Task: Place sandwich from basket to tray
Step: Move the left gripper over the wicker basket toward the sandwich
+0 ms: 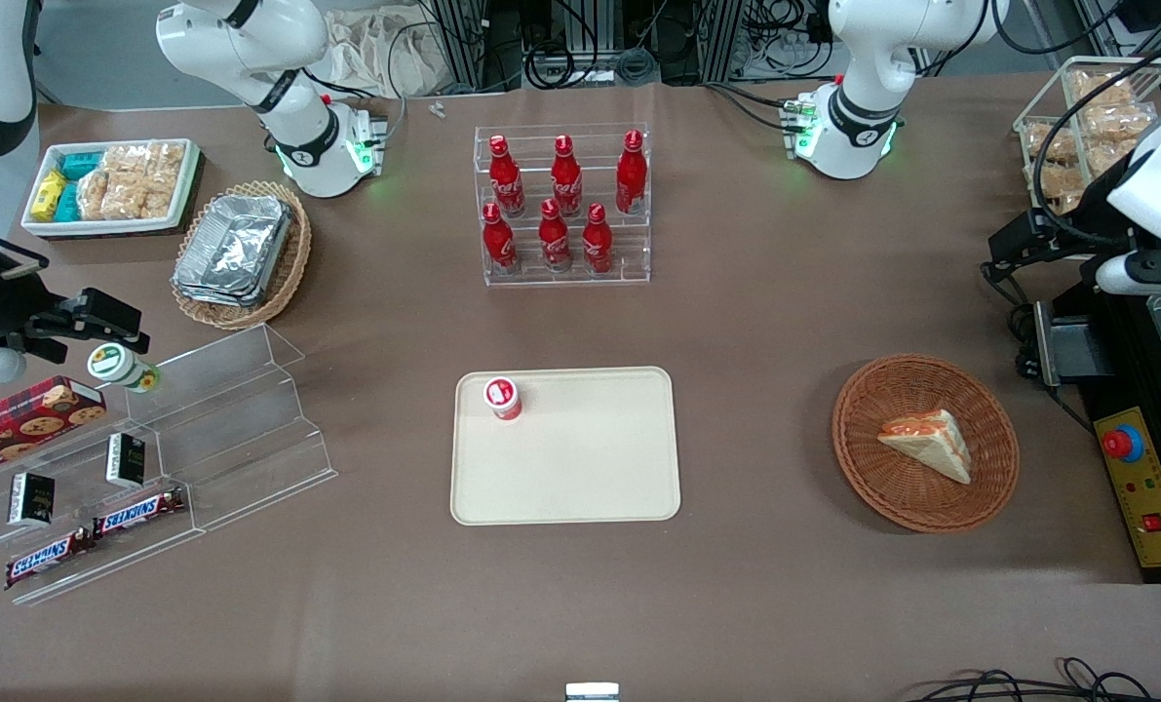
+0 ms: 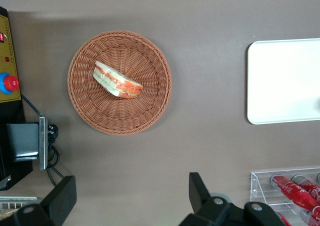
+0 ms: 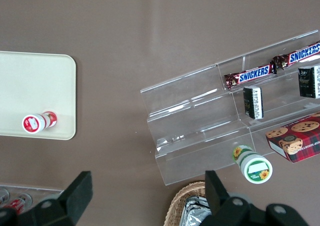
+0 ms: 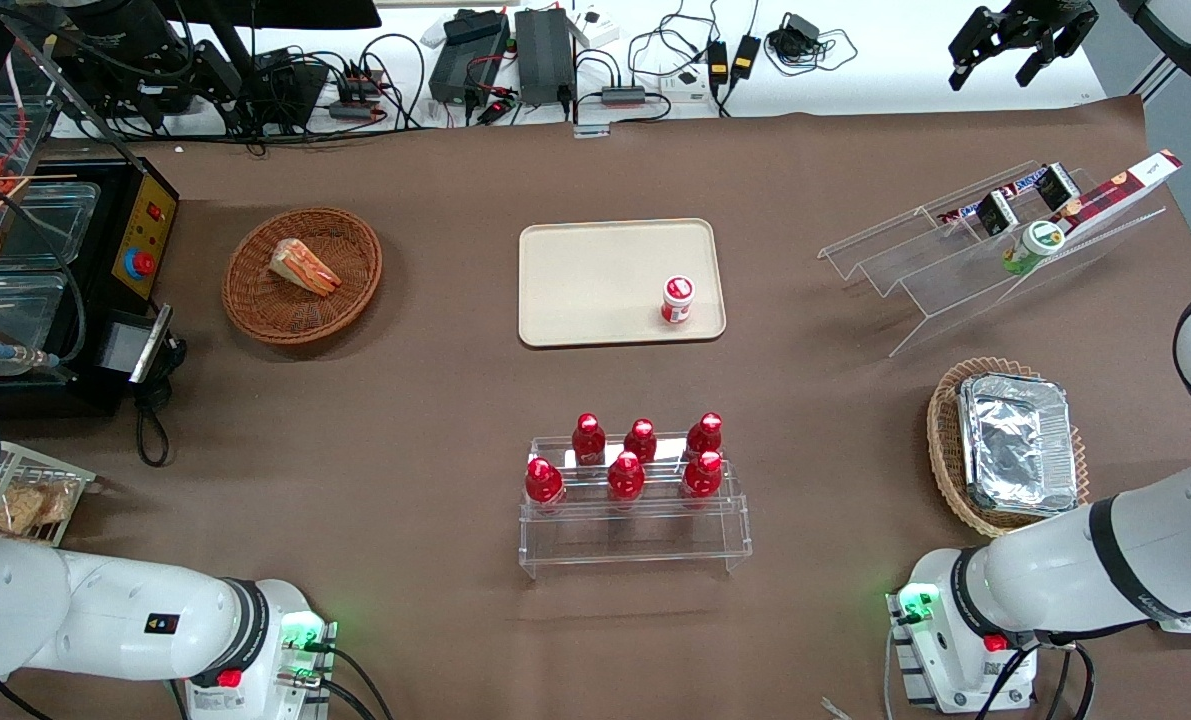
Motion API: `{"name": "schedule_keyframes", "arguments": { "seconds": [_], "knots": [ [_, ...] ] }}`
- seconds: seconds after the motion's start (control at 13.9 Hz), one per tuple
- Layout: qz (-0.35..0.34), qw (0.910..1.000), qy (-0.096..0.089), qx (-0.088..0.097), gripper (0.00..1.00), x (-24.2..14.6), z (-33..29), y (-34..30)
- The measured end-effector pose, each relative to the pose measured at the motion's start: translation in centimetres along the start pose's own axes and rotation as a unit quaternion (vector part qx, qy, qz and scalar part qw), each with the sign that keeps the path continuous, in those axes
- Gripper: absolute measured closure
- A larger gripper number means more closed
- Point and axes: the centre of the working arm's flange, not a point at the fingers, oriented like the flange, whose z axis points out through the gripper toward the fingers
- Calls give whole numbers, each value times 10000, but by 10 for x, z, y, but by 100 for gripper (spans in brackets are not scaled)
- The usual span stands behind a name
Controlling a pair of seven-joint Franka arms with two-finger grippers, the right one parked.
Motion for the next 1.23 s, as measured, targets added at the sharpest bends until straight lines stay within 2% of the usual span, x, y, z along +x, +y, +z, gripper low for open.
{"name": "schedule_keyframes", "arguments": {
  "seconds": [0.5, 0.65, 0.79, 0.94, 1.01, 1.15, 1.23],
  "knots": [
    [-113, 9999, -18, 51, 0, 1, 1, -8],
    [-292, 9995, -126, 61, 0, 4, 11, -15],
    [-861, 9957, -315, 94, 0, 9, 31, -32],
    [-1593, 9857, -528, 172, 0, 20, 59, -45],
    [-2028, 9771, -601, 230, 0, 29, 76, -47],
    [-2855, 9554, -641, 406, 0, 48, 115, -47],
    [-3052, 9493, -617, 442, 0, 56, 137, -47]
  ]
}}
